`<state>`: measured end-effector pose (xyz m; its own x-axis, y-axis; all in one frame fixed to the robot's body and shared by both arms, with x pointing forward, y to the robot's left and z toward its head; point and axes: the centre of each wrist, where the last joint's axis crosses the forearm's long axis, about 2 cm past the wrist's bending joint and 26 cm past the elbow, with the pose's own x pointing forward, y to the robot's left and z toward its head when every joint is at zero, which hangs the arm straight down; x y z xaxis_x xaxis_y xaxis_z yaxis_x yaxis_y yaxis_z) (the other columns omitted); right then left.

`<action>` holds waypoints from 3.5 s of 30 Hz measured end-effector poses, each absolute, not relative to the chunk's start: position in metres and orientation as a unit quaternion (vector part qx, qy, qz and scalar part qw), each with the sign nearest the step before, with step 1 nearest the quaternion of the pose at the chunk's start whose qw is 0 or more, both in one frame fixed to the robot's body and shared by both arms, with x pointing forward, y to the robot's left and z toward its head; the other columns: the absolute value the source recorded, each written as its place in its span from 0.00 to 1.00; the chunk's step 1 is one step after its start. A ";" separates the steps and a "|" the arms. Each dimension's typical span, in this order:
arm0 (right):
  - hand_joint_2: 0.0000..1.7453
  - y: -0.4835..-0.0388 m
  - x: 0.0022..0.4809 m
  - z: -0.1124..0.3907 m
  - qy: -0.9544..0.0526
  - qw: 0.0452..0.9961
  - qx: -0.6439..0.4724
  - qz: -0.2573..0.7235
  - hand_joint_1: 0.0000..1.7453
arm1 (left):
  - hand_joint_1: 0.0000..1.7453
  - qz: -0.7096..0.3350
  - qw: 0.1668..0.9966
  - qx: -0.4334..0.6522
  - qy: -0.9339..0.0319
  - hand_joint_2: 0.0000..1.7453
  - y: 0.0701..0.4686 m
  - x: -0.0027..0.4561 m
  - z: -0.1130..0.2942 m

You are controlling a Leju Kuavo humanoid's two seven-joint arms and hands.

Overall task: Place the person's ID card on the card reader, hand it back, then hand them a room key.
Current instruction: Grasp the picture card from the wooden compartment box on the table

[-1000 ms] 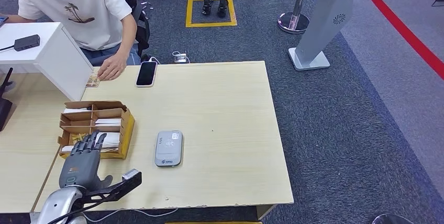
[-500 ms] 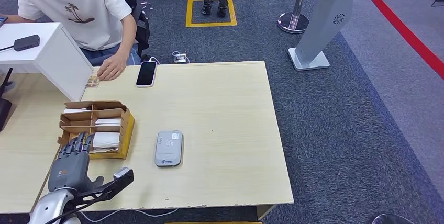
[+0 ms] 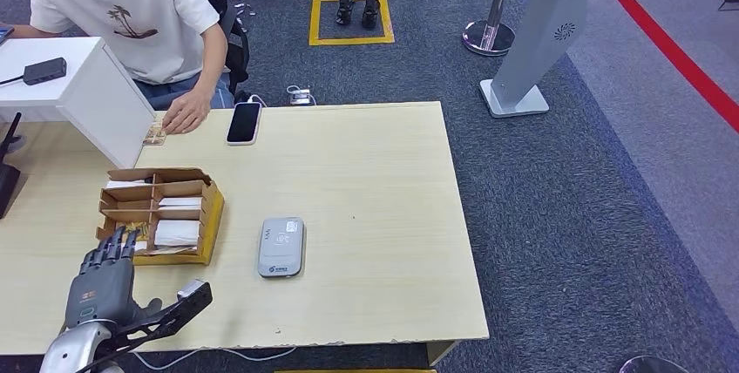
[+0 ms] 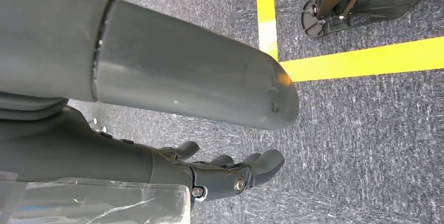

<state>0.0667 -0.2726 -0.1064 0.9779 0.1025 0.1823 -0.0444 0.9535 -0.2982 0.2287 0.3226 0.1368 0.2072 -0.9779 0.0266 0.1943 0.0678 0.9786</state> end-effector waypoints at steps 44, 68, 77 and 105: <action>0.00 -0.276 0.069 -0.106 -0.110 0.979 -0.151 0.085 0.00 | 0.60 -0.485 0.643 0.417 -0.421 1.00 0.338 0.292 0.130; 0.00 -0.276 0.069 -0.106 -0.112 0.979 -0.149 0.086 0.00 | 0.99 -0.480 0.646 0.412 -0.428 1.00 0.340 0.292 0.131; 0.00 -0.275 0.069 -0.106 -0.111 0.979 -0.145 0.086 0.00 | 0.13 -0.479 0.644 0.415 -0.428 1.00 0.339 0.293 0.132; 0.00 -0.275 0.069 -0.106 -0.112 0.980 -0.146 0.080 0.00 | 0.00 -0.472 0.630 0.430 -0.442 1.00 0.331 0.304 0.144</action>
